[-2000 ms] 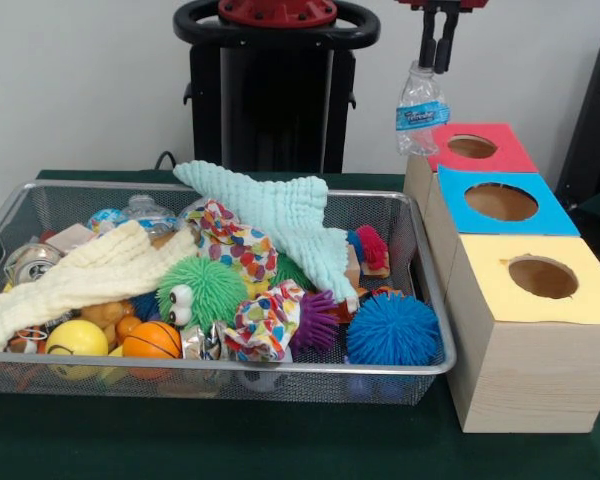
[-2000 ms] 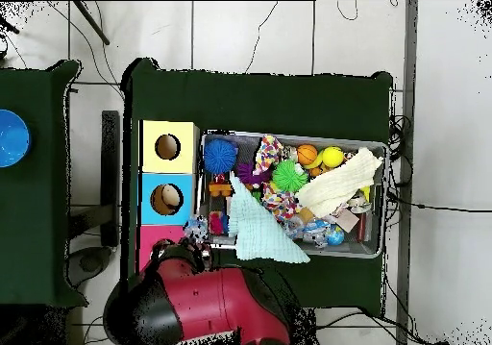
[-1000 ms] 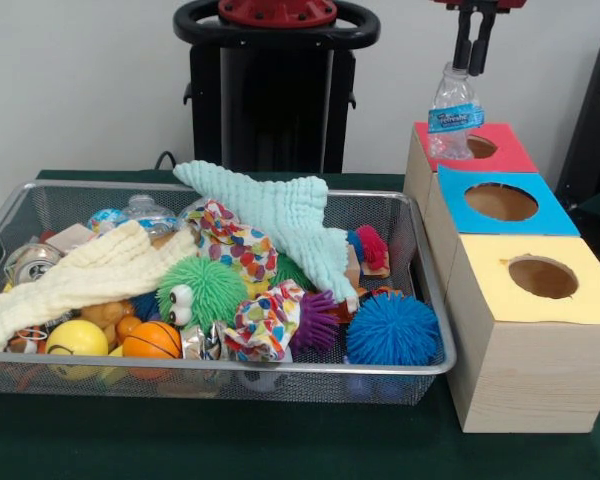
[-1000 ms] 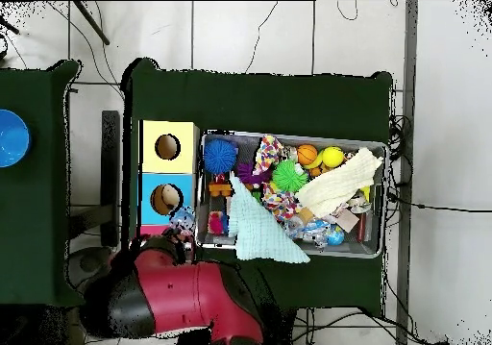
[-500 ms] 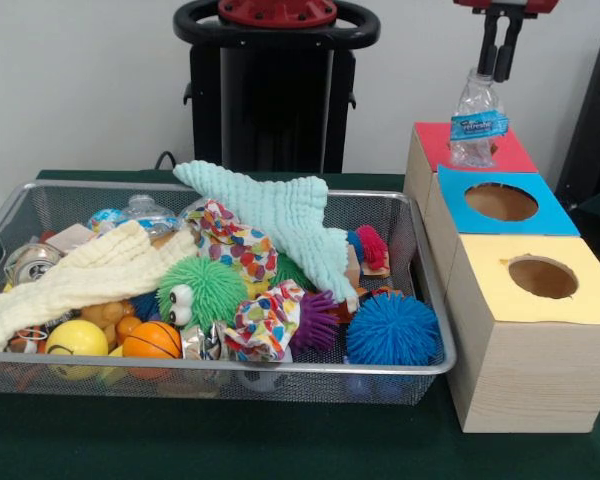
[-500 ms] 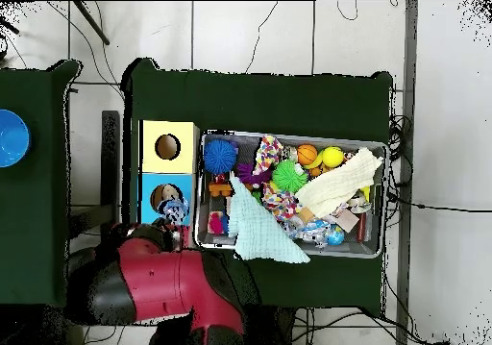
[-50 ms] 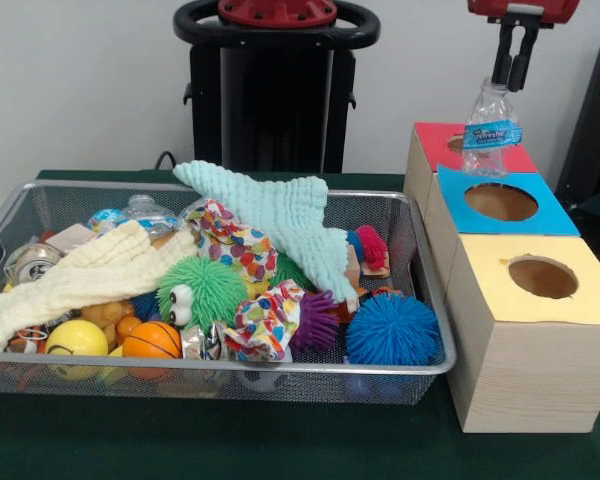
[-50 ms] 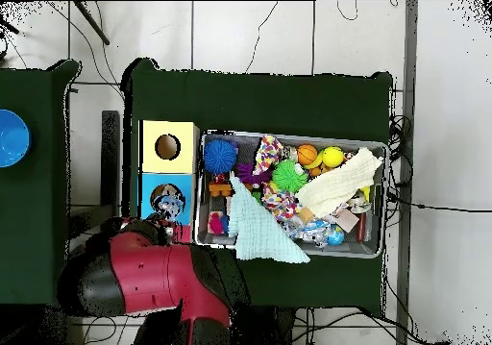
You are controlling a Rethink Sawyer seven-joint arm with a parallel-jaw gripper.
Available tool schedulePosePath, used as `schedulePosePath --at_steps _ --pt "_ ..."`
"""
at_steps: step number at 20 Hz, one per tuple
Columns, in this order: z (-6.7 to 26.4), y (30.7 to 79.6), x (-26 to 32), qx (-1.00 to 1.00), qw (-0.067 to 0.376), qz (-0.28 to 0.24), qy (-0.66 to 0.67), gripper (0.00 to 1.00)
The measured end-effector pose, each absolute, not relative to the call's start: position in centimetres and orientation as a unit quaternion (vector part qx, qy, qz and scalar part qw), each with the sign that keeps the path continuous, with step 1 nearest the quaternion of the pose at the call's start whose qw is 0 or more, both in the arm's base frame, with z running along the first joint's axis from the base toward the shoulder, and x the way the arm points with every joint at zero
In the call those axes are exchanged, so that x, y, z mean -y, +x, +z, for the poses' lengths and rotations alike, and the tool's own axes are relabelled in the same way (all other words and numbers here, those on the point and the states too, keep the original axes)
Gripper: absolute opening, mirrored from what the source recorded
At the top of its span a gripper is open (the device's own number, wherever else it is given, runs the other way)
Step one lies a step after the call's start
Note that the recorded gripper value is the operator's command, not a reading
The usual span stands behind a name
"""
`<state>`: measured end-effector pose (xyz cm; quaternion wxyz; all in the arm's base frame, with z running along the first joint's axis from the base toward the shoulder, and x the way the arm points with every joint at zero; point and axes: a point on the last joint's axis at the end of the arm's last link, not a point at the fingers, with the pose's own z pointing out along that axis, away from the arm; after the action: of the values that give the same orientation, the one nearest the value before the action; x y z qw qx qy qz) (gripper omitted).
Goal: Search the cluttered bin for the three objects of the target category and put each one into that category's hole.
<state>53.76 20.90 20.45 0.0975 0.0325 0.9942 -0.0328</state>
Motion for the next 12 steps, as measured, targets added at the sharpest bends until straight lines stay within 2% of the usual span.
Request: schedulePosePath --at_steps 12 --pt "18.7 54.4 -20.8 -0.994 0.085 -0.039 0.049 0.00"
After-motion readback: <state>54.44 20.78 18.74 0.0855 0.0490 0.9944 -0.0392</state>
